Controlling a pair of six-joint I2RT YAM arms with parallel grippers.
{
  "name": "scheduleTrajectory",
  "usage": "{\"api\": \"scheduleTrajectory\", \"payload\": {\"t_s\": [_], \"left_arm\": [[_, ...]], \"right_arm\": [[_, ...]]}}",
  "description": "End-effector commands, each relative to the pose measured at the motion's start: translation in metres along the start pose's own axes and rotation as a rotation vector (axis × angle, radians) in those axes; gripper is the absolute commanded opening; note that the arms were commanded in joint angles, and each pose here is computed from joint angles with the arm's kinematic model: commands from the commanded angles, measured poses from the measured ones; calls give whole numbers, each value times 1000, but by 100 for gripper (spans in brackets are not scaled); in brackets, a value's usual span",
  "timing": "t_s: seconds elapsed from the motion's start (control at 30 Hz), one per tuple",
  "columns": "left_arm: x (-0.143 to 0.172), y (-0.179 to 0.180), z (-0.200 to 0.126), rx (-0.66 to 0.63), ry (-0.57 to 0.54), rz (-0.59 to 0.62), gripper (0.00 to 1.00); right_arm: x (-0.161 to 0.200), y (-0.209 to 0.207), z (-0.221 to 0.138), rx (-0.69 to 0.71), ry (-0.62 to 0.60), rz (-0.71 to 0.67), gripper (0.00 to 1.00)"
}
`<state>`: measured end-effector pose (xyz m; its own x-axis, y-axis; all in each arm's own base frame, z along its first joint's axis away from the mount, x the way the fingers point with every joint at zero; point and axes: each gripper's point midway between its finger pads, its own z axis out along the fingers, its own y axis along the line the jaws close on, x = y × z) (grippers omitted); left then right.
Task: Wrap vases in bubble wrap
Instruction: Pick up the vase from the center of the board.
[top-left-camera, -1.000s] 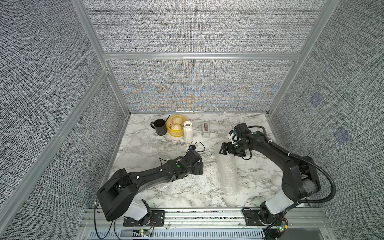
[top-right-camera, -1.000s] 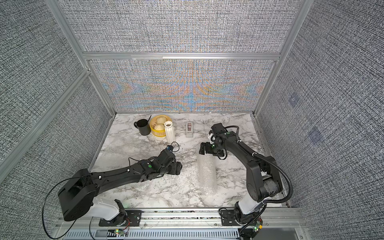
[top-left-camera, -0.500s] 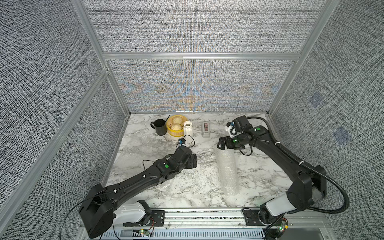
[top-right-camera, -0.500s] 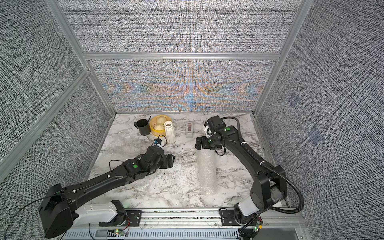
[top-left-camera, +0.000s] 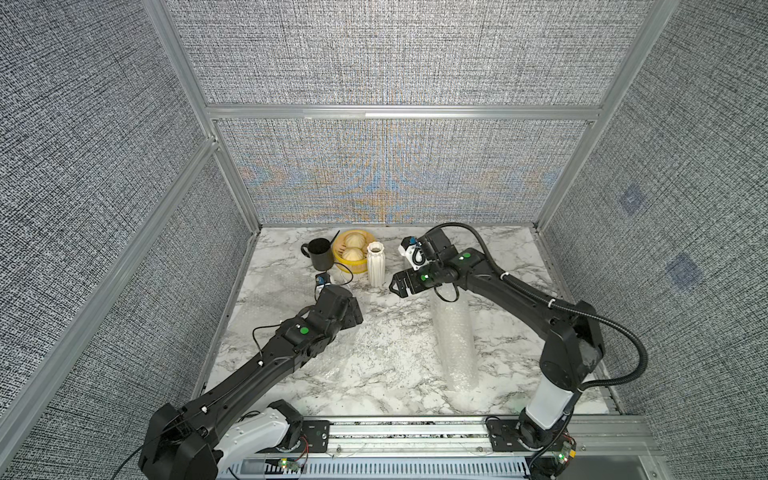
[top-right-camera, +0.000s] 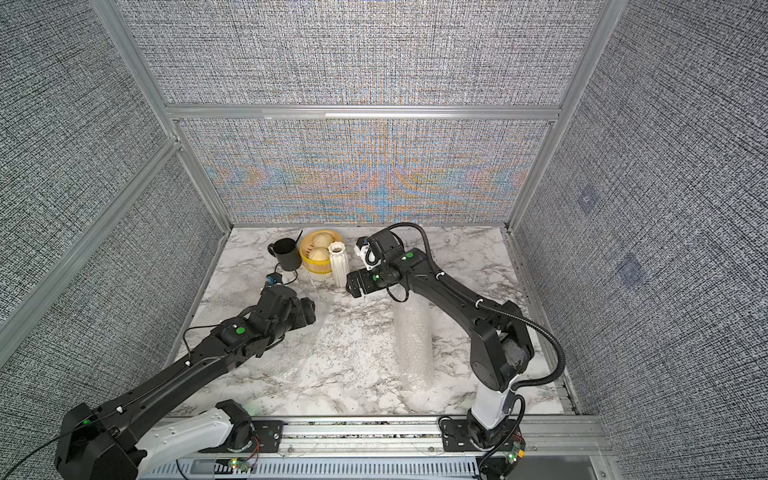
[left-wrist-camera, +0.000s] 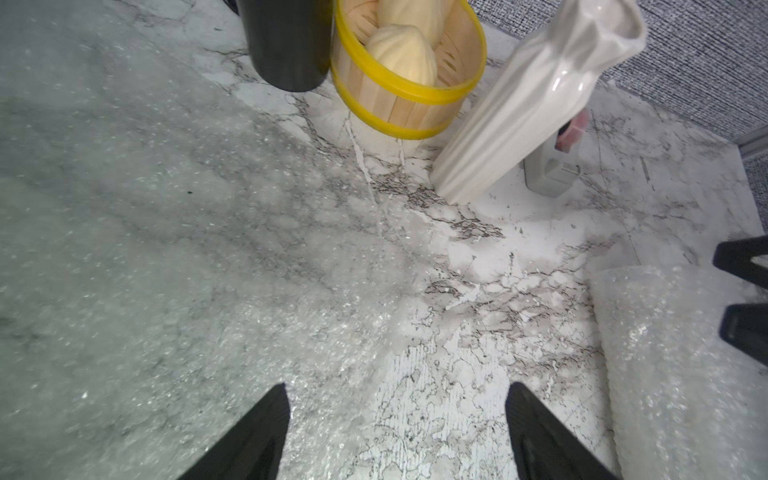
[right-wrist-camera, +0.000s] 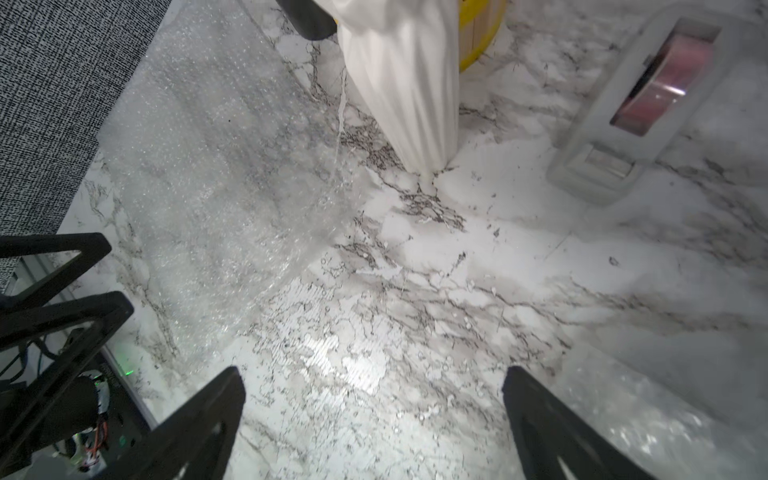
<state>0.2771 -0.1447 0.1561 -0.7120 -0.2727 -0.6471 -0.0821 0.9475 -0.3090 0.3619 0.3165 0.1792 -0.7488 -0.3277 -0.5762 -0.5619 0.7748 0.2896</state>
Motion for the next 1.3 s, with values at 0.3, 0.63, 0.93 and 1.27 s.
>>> {"api": "scheduleTrajectory", "payload": {"t_s": [0.3, 0.63, 0.93, 1.27], "left_arm": [[-9, 10, 26, -40, 42, -66, 82], [-18, 8, 46, -51, 60, -89, 82], [-17, 18, 55, -86, 81, -102, 82], [-10, 27, 61, -108, 114, -121, 84]], "right_arm": [[-81, -5, 41, -71, -381, -217, 97], [-106, -2, 66, -117, -474, -370, 97], [-113, -14, 93, -106, -461, -386, 91], [-115, -11, 109, -166, -453, -419, 76]]}}
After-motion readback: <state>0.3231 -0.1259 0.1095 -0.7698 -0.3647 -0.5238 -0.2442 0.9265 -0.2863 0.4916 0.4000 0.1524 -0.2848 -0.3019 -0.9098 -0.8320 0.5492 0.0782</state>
